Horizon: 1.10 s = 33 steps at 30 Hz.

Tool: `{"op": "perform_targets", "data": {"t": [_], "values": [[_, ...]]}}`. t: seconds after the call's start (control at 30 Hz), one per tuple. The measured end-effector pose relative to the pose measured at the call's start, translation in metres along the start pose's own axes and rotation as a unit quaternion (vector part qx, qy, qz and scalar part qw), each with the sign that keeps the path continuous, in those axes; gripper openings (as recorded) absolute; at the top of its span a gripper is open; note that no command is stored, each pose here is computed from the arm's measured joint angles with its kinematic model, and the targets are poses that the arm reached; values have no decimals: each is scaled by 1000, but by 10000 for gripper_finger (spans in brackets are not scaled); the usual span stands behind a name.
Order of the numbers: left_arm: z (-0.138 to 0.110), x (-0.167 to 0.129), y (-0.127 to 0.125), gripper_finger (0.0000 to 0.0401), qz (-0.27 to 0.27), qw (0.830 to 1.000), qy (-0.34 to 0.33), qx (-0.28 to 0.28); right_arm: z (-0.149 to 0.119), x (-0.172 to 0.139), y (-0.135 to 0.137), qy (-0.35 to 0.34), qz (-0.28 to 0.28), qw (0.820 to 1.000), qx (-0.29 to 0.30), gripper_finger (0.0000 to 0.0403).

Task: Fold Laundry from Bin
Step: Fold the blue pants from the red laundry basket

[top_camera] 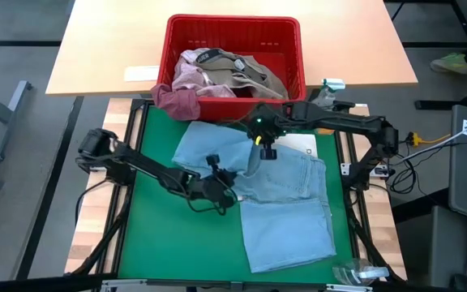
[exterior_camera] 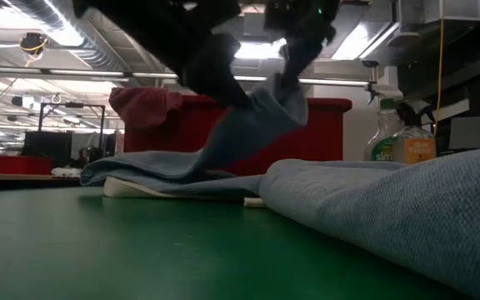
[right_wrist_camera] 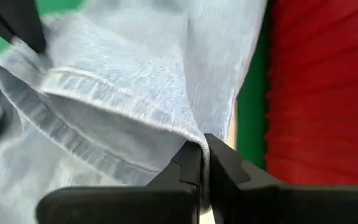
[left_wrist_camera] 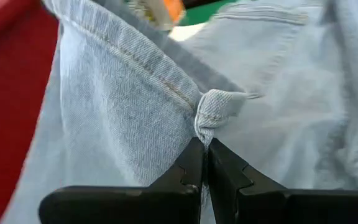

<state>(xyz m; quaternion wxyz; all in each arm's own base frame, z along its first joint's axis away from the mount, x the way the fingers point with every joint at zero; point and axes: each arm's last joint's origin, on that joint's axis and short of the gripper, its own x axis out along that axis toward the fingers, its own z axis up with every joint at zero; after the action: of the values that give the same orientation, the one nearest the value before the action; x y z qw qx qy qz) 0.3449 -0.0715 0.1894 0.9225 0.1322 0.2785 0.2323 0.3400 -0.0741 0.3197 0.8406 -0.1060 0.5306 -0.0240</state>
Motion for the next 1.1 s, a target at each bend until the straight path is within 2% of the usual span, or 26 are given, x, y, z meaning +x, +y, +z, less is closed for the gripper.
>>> {"op": "perform_targets", "data": {"t": [0.2, 0.37, 0.77, 0.93, 1.1], "values": [[-11, 17, -17, 7, -37, 999, -6, -7, -18, 24, 8, 48, 17, 999, -3, 18], [-12, 18, -21, 13, -82, 997, -3, -7, -29, 38, 13, 76, 27, 997, -5, 18], [-12, 16, -25, 87, -134, 991, -3, -10, -34, 49, 15, 70, 23, 997, -5, 19], [-8, 15, -21, 123, -131, 988, -1, -77, -34, 49, 14, 76, 8, 997, -7, 19], [4, 7, -8, 140, -119, 987, -14, -104, -35, 49, 14, 78, 9, 997, -7, 24]]}}
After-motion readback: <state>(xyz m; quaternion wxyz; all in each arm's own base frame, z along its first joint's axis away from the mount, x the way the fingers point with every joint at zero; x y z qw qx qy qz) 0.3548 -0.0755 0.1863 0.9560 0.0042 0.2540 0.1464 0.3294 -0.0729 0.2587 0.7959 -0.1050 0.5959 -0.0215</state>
